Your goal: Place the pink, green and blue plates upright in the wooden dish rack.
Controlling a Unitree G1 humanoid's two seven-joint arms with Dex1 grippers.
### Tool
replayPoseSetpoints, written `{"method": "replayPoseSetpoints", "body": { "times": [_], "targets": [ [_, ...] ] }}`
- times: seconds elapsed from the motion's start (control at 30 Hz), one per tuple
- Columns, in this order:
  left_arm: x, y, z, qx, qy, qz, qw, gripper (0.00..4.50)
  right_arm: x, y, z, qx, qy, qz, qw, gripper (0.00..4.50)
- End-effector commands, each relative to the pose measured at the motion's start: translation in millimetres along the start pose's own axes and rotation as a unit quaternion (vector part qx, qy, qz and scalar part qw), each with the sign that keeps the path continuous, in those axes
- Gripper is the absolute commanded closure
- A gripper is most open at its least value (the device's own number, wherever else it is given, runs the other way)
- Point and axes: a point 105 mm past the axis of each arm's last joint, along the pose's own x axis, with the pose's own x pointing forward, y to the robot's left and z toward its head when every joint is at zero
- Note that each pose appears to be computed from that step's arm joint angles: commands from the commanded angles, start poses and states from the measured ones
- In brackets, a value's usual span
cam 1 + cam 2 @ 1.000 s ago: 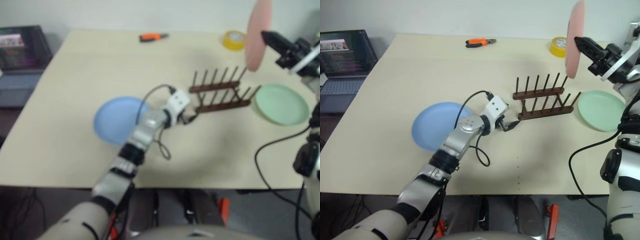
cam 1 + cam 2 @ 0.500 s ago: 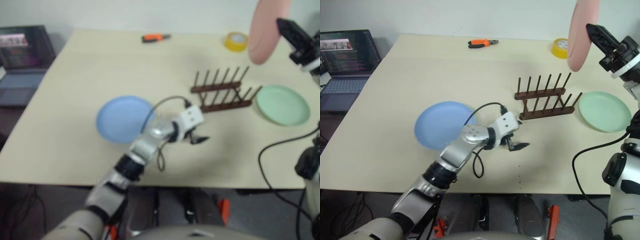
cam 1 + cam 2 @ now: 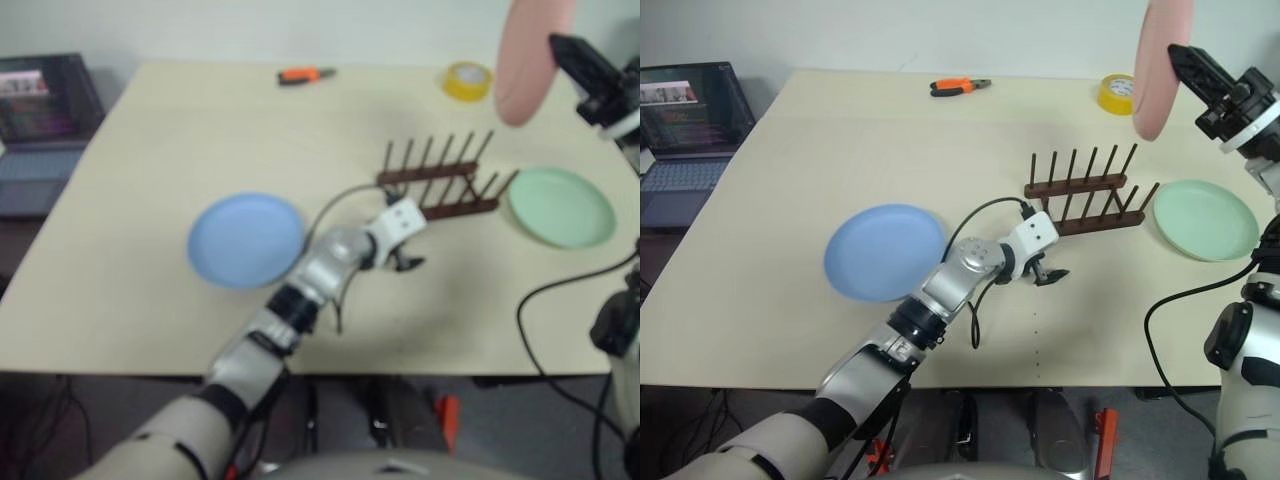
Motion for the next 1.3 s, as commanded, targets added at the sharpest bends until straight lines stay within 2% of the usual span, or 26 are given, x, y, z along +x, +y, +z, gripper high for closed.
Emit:
{"method": "replayPoseSetpoints", "body": {
  "times": [0.03, 0.2, 0.6, 0.73, 1.07, 1.3],
  "targets": [
    [-4, 19, -5, 0.002, 0.009, 0.044, 0.999, 0.00, -1, 5, 20, -0.033, -0.017, 0.005, 0.999, 4.49],
    [-8, 22, -6, -0.006, 0.003, 0.051, 0.999, 0.00, -1, -5, 9, -0.026, 0.002, -0.019, 0.999, 4.49],
    [-38, -1, 21, -0.032, -0.051, 0.000, 0.998, 0.00, -15, -20, -8, 0.048, -0.018, -0.025, 0.998, 4.49],
    [-44, -2, 19, -0.034, -0.046, 0.000, 0.998, 0.00, -19, -19, -8, 0.068, -0.023, -0.014, 0.997, 4.49],
    [-53, -2, 19, -0.033, -0.044, -0.003, 0.998, 0.00, -40, -32, -29, 0.101, 0.017, -0.041, 0.994, 4.49],
    [-57, -2, 19, -0.030, -0.042, -0.004, 0.999, 0.00, -48, -37, -32, 0.124, 0.010, -0.042, 0.991, 4.49]
  ]
}}
